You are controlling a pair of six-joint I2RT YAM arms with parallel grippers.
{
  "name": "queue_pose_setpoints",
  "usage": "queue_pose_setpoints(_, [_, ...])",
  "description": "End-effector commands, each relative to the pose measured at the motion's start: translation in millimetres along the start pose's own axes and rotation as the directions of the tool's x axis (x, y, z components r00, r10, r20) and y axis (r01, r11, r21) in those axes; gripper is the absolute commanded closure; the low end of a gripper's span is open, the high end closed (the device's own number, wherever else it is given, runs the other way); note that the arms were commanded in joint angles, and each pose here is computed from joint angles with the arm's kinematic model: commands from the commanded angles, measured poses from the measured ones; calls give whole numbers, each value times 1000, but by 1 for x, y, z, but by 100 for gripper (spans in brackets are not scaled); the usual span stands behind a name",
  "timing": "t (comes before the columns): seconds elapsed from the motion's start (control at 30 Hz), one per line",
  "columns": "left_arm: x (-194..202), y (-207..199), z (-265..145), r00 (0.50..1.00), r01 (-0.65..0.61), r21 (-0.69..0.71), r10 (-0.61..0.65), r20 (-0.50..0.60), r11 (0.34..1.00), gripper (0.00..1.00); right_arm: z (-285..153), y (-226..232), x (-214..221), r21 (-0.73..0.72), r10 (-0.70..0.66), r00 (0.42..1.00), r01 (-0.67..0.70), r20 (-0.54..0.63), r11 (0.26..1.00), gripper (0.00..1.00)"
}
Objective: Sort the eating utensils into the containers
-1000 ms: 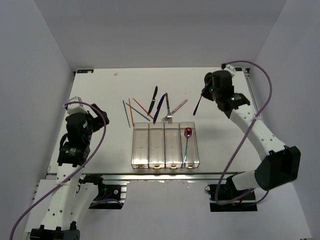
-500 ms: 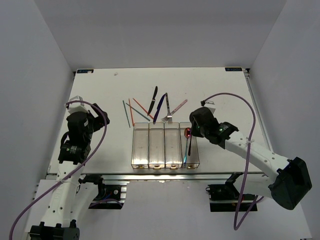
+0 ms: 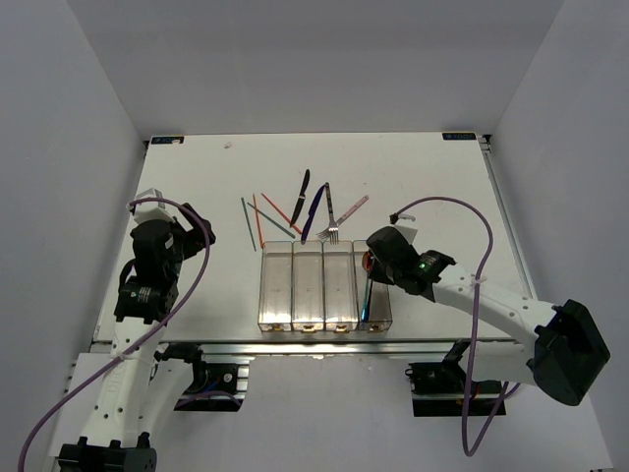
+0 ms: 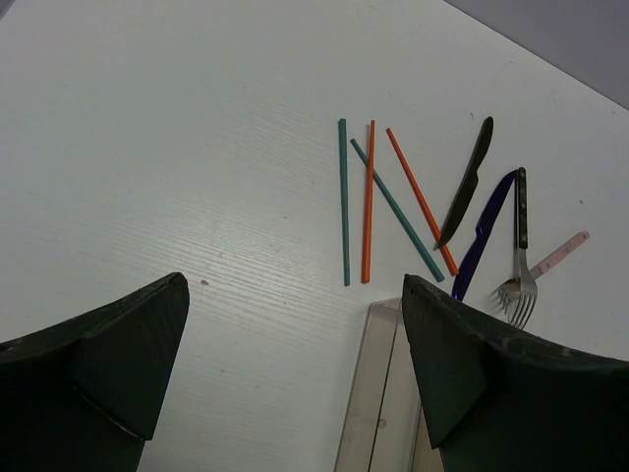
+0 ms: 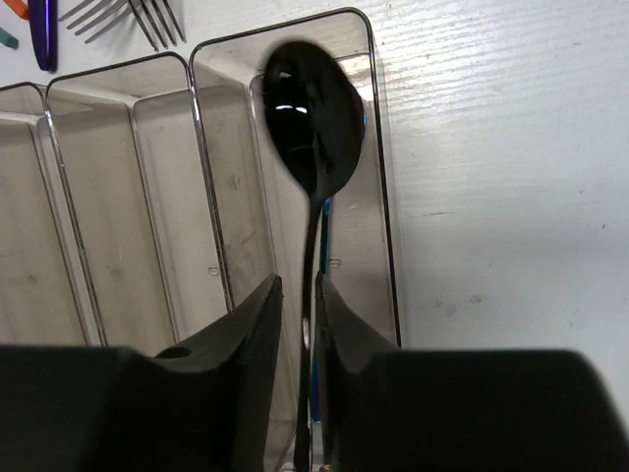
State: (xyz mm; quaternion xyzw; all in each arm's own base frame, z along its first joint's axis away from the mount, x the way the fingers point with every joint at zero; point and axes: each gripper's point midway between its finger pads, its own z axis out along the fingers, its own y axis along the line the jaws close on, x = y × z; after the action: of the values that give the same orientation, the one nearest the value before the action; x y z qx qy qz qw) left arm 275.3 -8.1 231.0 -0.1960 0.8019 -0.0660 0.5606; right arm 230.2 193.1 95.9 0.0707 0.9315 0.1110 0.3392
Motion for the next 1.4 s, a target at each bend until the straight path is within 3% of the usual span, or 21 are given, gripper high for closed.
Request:
queue_pose_setpoints(0.0, [-1, 0, -1, 1000, -9, 1, 9, 9, 1000, 2, -1, 10, -15, -9, 31, 998, -31, 53, 999, 67])
queue_pose_setpoints(0.03, [-1, 1, -1, 1000, -9, -1, 9, 10, 1000, 2, -4, 11, -20, -5, 29, 998, -29, 60, 1000, 58])
queue_pose_setpoints(0.17, [-1, 1, -2, 1000, -8, -1, 8, 13, 1000, 2, -13, 14, -31, -11, 31, 996, -30, 83, 999, 39])
queue_pose_setpoints(0.3, [-1, 0, -1, 1000, -8, 2, 8, 12, 1000, 2, -24, 29, -48, -83, 22, 990, -11, 137, 996, 37])
queue_pose_setpoints(0.37, [-1, 0, -1, 1000, -8, 5, 8, 11, 1000, 2, -31, 36, -78, -49, 0, 979, 11, 202, 999, 35])
queue_pose_setpoints(0.53, [-2, 1, -2, 1000, -5, -6, 5, 16, 1000, 2, 5, 55, -105, 97, -111, 982, 97, 150, 991, 20])
queue_pose_setpoints(0.6, [-1, 3, -1, 1000, -6, -13, 6, 16, 1000, 2, 15, 74, -128, 62, -109, 981, 100, 163, 993, 20])
queue_pose_setpoints(0.63, [-1, 3, -1, 1000, -6, -16, 6, 14, 1000, 2, 40, 74, -124, 54, -111, 990, 106, 91, 993, 21])
queue_pose_setpoints(0.7, [1, 3, 1, 1000, -7, -15, 7, 4, 1000, 2, 51, 83, -145, 53, -73, 993, 68, 90, 996, 23])
queue_pose_setpoints(0.73, [1, 2, 1, 1000, -9, -13, 9, 1, 1000, 2, 73, 72, -142, 92, -63, 997, 59, 42, 994, 24])
queue_pose_setpoints(0.93, [2, 1, 2, 1000, -10, -8, 9, -3, 1000, 2, 135, 51, -165, 187, 45, 999, -44, -2, 981, 30])
queue_pose_setpoints(1.1, [3, 0, 3, 1000, -9, -1, 9, -5, 1000, 2, 175, 40, -150, 244, 68, 996, -52, -60, 969, 35])
queue_pose_setpoints(1.23, [3, -1, 4, 1000, -11, 4, 11, -10, 1000, 2, 178, 51, -150, 215, 94, 995, -82, -45, 973, 37])
queue_pose_setpoints(1.27, [6, -4, 5, 1000, -14, 16, 14, -24, 1000, 2, 174, 68, -159, 151, 81, 996, -84, 21, 985, 40])
queue_pose_setpoints(1.37, [6, -5, 5, 1000, -15, 21, 15, -26, 1000, 2, 177, 83, -160, 122, 36, 999, -37, 10, 992, 40])
